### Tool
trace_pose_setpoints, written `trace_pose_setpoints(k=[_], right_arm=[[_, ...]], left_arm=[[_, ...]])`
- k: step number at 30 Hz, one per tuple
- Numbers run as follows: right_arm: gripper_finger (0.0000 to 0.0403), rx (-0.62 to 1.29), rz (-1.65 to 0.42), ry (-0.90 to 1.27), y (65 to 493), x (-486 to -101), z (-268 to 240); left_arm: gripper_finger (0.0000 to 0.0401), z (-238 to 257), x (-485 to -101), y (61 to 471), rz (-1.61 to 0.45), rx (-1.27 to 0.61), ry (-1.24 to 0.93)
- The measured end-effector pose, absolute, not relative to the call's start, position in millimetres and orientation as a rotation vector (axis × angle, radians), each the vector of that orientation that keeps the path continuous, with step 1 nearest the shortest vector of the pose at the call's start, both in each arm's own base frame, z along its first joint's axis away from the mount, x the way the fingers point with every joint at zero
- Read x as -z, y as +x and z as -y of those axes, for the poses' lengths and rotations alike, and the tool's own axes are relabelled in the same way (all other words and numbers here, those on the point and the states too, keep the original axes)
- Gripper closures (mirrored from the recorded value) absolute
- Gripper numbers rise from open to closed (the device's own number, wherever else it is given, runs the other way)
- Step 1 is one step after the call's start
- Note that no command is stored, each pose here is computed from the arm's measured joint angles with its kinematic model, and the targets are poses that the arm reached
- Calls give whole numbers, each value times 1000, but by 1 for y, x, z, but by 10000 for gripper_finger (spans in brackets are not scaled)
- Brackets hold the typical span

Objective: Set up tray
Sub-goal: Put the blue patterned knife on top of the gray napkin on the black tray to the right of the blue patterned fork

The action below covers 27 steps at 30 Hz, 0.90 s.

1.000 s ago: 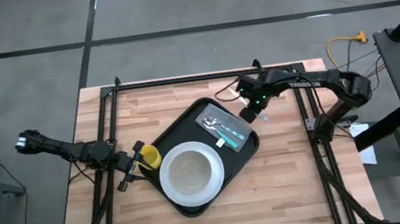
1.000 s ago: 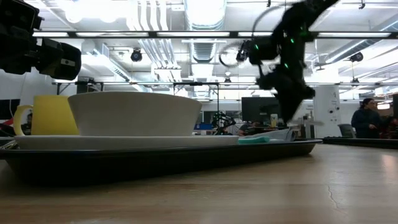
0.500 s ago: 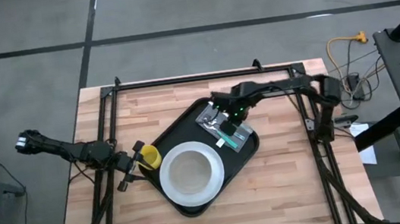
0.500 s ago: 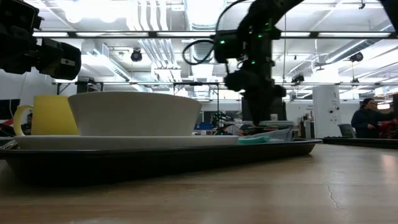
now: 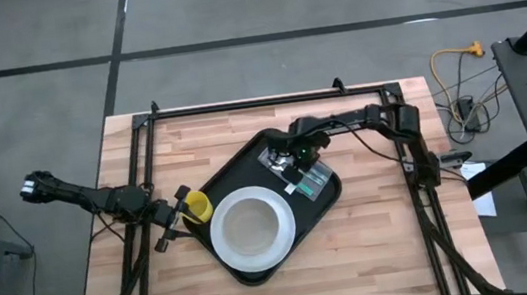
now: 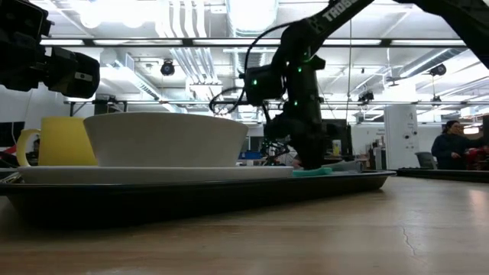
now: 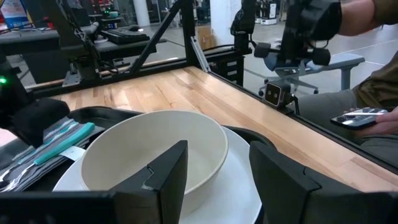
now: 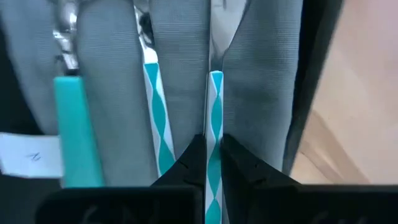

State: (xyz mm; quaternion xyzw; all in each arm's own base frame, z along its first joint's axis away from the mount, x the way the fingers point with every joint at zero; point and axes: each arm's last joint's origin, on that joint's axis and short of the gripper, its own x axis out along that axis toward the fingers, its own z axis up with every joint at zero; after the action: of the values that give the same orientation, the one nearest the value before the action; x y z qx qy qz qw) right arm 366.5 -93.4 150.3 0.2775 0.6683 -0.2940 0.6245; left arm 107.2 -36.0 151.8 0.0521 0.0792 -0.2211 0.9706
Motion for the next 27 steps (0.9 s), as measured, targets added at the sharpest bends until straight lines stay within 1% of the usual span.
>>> trace_pose_setpoints(k=[7, 12, 18, 27], right_arm=[[390, 686, -1561, 712, 371, -138, 89], [390, 721, -1520, 767, 377, -140, 82], [390, 633, -1445, 841, 391, -143, 68], [390, 631, -1415, 855, 395, -143, 60]], left_arm=[[242, 36, -152, 107, -160, 446, 105], [242, 36, -152, 107, -160, 447, 105], [242, 36, -152, 107, -160, 446, 105], [242, 36, -152, 107, -160, 447, 105]])
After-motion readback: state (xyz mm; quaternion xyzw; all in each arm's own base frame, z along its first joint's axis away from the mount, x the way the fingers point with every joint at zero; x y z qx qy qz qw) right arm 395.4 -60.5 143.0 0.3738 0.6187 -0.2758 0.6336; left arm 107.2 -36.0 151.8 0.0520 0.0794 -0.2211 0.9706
